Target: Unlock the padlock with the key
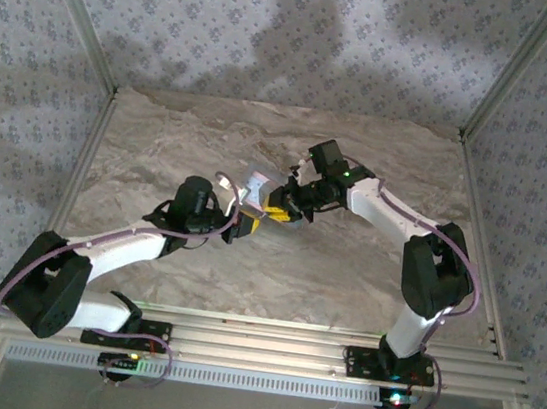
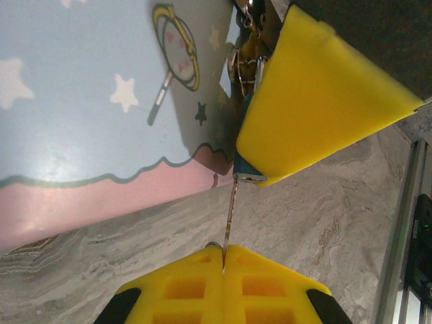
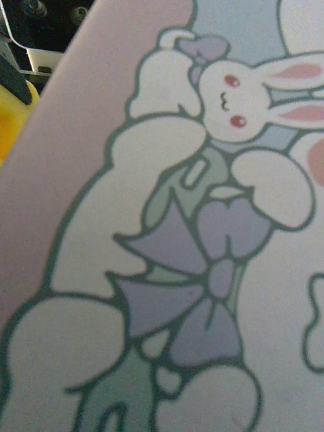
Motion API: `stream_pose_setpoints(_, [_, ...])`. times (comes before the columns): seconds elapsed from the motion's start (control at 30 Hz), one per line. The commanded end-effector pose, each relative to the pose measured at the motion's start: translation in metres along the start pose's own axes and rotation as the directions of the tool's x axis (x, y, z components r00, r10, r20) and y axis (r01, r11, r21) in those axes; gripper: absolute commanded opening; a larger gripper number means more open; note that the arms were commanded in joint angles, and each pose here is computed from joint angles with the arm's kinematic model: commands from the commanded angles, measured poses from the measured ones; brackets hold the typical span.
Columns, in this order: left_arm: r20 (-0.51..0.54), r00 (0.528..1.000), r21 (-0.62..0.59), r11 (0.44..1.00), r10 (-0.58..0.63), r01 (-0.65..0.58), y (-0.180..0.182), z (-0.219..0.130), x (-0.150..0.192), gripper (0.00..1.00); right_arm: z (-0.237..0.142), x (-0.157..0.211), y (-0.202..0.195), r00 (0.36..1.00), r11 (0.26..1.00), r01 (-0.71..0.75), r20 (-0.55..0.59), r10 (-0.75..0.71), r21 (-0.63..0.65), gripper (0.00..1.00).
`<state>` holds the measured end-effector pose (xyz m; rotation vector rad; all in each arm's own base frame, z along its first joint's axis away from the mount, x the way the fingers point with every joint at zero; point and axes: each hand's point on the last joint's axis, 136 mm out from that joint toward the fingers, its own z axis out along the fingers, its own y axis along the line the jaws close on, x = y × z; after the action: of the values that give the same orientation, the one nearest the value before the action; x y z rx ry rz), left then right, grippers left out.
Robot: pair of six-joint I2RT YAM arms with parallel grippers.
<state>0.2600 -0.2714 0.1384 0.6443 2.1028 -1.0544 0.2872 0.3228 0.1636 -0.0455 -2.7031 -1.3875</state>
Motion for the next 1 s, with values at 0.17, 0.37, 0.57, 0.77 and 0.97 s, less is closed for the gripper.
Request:
stream_pose_setpoints(0.17, [0.041, 0.998, 0.007, 0.999, 0.053, -0.053, -0.012, 0.003, -0.017, 0.0, -0.011, 0.007, 0.02, 0.999, 0.999, 0.044, 0.011, -0.044, -0.006, 0.0])
stream_pose_setpoints(0.37, [0.051, 0.997, -0.028, 0.998, 0.061, -0.059, -0.011, 0.003, -0.018, 0.0, -0.01, 0.009, 0.015, 0.999, 0.999, 0.03, 0.021, -0.031, 0.04, 0.0])
stream_pose_setpoints(0.57, [0.077, 0.994, -0.066, 0.995, 0.078, -0.073, -0.012, -0.001, -0.022, 0.0, -0.008, 0.007, 0.014, 0.999, 0.998, 0.017, 0.038, -0.019, 0.061, 0.0])
stream_pose_setpoints(0.77, [0.097, 0.992, -0.063, 0.996, 0.076, -0.07, -0.015, -0.002, -0.026, 0.0, -0.004, 0.009, 0.011, 0.999, 0.997, 0.009, 0.033, -0.011, 0.073, 0.0])
stream_pose_setpoints(0.97, [0.101, 0.992, -0.048, 0.996, 0.081, -0.076, -0.019, -0.001, -0.027, 0.0, -0.002, 0.01, 0.01, 1.0, 0.997, 0.007, 0.03, -0.01, 0.076, 0.0])
